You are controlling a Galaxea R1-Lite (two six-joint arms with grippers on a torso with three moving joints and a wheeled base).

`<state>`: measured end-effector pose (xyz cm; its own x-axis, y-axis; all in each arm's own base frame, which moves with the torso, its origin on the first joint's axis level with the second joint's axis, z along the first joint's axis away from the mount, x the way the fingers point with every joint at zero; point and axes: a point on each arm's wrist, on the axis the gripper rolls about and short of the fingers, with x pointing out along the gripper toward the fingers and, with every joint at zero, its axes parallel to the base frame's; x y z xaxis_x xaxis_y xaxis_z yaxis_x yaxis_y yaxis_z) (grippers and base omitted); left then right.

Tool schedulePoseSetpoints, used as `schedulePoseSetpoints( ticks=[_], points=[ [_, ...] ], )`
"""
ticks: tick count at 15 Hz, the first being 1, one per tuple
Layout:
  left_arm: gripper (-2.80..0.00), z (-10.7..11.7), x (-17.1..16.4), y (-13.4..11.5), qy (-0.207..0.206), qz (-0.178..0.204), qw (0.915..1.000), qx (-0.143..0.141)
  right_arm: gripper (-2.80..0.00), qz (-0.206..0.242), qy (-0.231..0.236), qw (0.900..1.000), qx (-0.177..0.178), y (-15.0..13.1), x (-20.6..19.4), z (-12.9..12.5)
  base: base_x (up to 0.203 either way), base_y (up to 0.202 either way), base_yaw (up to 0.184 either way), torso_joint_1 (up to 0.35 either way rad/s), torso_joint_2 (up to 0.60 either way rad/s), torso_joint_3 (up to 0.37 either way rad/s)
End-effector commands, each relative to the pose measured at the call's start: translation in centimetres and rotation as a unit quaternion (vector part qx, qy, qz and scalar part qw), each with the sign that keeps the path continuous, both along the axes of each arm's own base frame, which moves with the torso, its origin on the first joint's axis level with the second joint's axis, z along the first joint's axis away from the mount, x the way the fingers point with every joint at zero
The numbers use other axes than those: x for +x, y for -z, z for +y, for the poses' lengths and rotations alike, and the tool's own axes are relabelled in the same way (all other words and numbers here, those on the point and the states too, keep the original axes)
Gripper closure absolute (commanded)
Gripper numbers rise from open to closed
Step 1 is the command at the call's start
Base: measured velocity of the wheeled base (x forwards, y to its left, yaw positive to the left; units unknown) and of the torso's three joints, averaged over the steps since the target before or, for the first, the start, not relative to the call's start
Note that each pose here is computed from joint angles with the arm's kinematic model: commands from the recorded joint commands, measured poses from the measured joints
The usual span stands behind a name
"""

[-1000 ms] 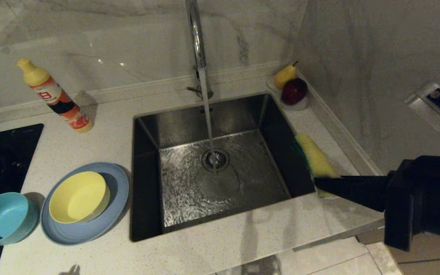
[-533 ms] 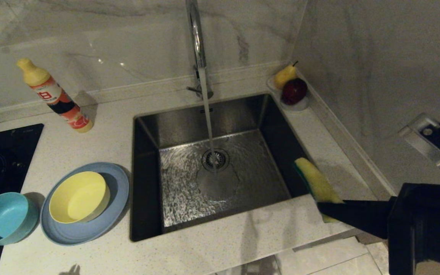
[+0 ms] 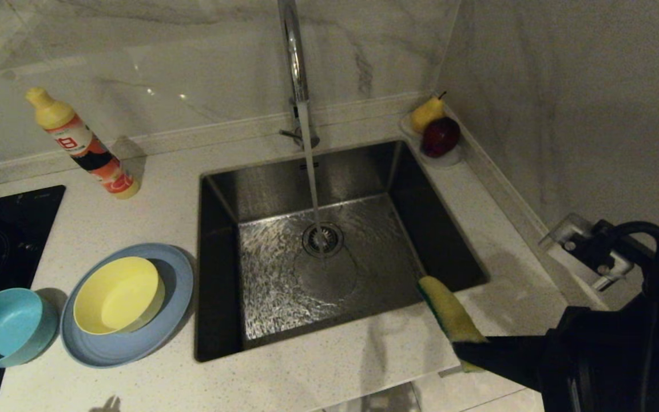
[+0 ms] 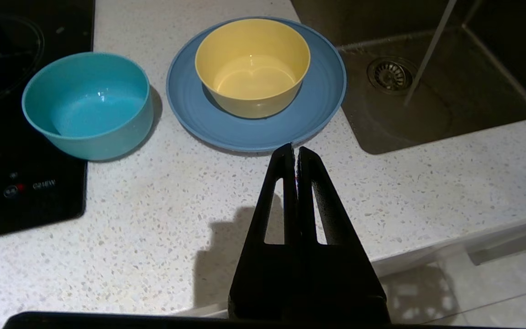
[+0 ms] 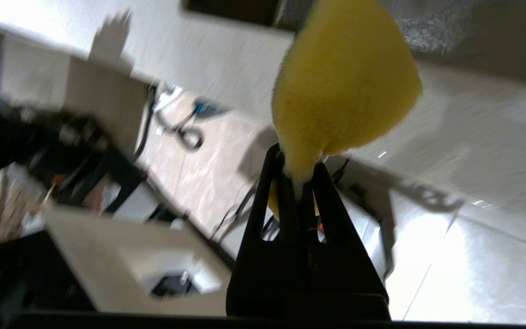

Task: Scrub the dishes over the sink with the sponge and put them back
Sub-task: Pick up a bowl and the sponge

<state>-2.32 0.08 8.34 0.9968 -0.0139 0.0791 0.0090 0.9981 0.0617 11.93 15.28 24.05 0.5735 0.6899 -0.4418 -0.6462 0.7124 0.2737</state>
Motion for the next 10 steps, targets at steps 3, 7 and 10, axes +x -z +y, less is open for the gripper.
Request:
schedulePoseSetpoints(
  ticks=[3,7,10],
  points=[
    [0.00,0.0,0.3,0.9,0.001,0.012,0.9998,-0.014,0.00,0.018,-0.016,1.000,-0.007,1.2,-0.8,-0.9,0.000,0.000,0.000,0.000,0.00,0.000],
    [0.00,0.0,0.3,0.9,-0.003,0.013,0.9998,-0.017,0.00,0.044,-0.031,0.998,-0.017,3.0,-1.5,-1.7,0.000,0.000,0.000,0.000,0.00,0.000],
    [0.00,0.0,0.3,0.9,-0.003,0.014,0.9998,-0.011,0.00,0.030,-0.035,0.999,-0.002,2.2,-1.9,-2.1,0.000,0.000,0.000,0.000,0.00,0.000]
  ],
)
